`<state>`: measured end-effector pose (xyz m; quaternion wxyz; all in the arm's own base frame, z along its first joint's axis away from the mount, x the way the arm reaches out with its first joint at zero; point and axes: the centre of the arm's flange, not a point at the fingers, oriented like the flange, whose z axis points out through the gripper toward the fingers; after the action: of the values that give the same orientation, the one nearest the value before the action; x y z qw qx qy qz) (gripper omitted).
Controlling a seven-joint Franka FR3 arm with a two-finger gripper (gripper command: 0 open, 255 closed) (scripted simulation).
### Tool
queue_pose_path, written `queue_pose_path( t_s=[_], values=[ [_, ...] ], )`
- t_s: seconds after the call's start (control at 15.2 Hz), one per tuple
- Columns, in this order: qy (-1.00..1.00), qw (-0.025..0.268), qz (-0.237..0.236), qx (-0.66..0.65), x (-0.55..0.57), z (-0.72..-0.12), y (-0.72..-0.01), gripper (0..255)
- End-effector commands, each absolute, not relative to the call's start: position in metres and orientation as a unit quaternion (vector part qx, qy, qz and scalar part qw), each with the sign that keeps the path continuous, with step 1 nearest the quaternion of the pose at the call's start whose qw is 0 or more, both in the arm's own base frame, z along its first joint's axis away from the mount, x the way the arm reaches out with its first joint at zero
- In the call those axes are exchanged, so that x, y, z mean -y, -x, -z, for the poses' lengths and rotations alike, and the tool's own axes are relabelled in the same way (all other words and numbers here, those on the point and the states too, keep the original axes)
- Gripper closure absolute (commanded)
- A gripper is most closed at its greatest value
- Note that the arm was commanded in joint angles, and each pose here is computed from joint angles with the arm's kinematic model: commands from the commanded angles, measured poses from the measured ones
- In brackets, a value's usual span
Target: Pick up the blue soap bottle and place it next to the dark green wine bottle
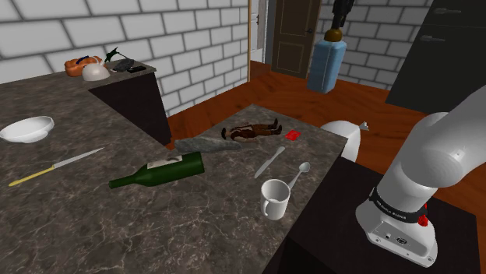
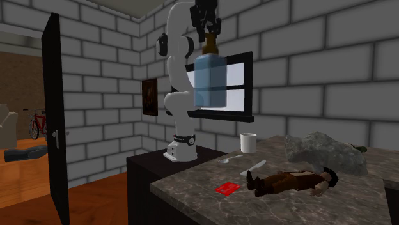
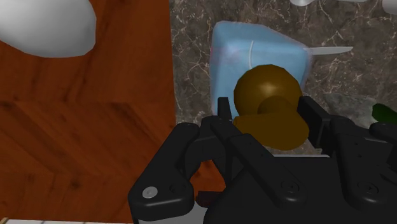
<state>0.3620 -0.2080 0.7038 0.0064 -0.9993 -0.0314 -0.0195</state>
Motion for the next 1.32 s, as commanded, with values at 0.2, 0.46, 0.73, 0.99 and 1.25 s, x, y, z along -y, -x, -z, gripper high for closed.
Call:
queue_pose_path(
  t_s=[0.2,0.46,0.73,0.99,1.25],
  values=[
    [0.999,0.006,0.020,0.031,0.208,-0.730,-0.362,255],
    [0.999,0.006,0.020,0.031,0.208,-0.751,-0.362,255],
    [0.999,0.006,0.020,0.031,0.168,-0.756,-0.363,255],
    [0.999,0.006,0.020,0.031,0.115,-0.756,-0.365,255],
    [0.999,0.006,0.020,0.031,0.063,-0.756,-0.367,255]
  ],
)
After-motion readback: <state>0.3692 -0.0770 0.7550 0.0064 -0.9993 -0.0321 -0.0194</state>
